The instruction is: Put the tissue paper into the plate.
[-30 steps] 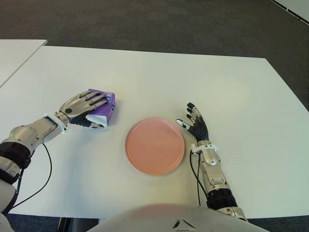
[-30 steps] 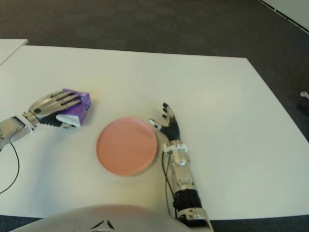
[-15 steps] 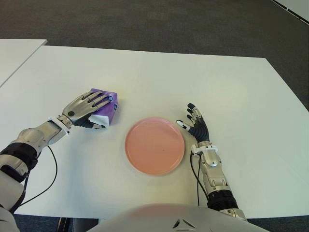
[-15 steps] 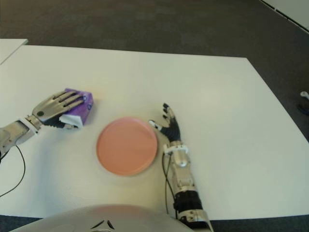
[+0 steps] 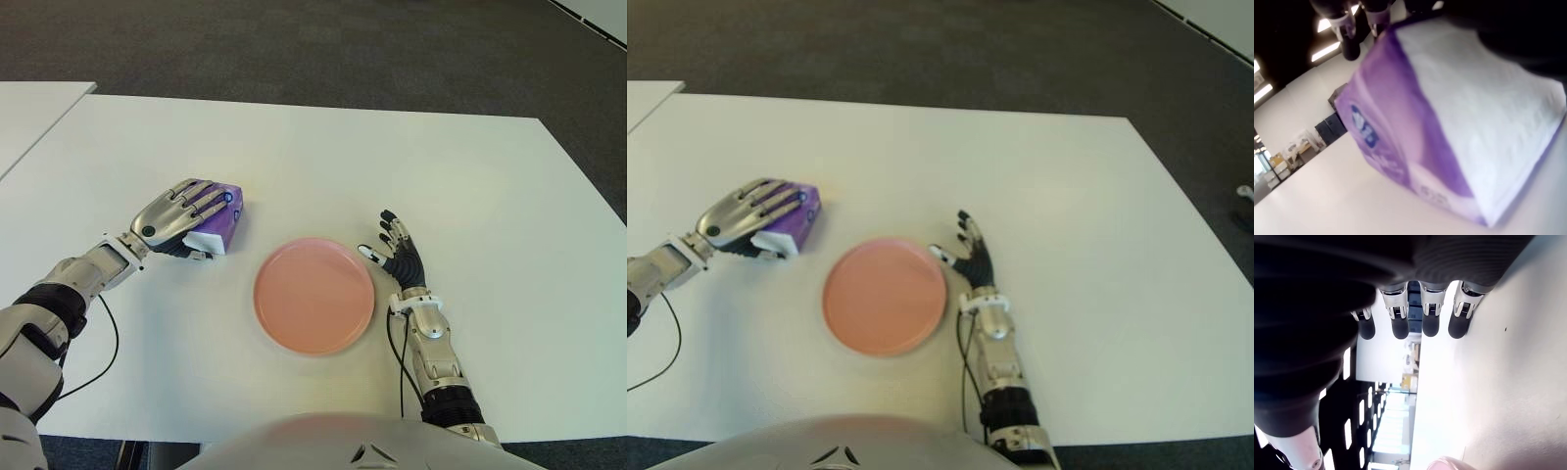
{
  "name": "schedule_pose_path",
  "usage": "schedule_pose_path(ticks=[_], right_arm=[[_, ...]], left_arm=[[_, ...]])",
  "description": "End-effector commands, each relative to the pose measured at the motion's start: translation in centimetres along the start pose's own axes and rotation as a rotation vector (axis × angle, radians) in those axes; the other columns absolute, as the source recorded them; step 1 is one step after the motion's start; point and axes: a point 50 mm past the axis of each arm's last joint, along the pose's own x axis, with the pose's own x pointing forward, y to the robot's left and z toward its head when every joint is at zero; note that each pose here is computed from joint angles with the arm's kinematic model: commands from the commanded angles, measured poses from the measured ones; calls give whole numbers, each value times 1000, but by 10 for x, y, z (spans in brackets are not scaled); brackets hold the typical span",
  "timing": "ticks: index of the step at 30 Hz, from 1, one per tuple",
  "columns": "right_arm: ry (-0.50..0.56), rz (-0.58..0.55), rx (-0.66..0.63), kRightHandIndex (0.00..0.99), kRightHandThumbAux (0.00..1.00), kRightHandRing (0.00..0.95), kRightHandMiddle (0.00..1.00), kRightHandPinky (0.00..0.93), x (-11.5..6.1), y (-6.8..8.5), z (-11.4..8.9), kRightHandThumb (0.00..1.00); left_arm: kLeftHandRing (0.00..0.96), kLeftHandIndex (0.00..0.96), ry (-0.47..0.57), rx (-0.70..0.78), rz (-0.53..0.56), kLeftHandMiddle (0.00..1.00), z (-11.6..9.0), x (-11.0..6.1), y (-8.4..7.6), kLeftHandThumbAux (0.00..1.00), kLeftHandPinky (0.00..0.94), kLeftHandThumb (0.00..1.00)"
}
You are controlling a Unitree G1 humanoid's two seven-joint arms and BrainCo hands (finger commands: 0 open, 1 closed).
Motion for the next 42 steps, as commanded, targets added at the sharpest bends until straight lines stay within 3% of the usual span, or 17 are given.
schedule_pose_path(ticks=[1,24,38,39,40,41,42], right_arm=[[134,-15,14,9,741,35,33,73,-13,-4,-24,148],[132,-14,18,14,744,40,38,72,-10,-4,-24,169],[127,-16,13,10,737,38,36,76,-8,-5,-23,163],[126,-17,13,10,738,38,36,76,-7,-5,-23,165],[126,-17,13,13,739,38,37,76,-7,-5,-23,168],[125,-17,14,13,740,38,37,76,-7,-5,-23,170],[125,-18,14,15,740,39,38,76,-7,-5,-23,173]], left_arm=[[0,0,-59,22,-82,0,26,-13,-22,540,0,35],[0,0,-43,39,-55,0,30,-9,-26,573,0,62],[0,0,-56,-30,-92,1,32,-6,-28,602,6,76],[0,0,-52,-36,-83,4,32,-6,-28,610,15,76],[131,95,-49,-39,-76,137,33,-5,-28,630,143,103],[178,129,-40,-48,-63,185,33,-5,-27,637,189,113],[300,221,-33,-54,-55,302,33,-5,-27,662,316,170]])
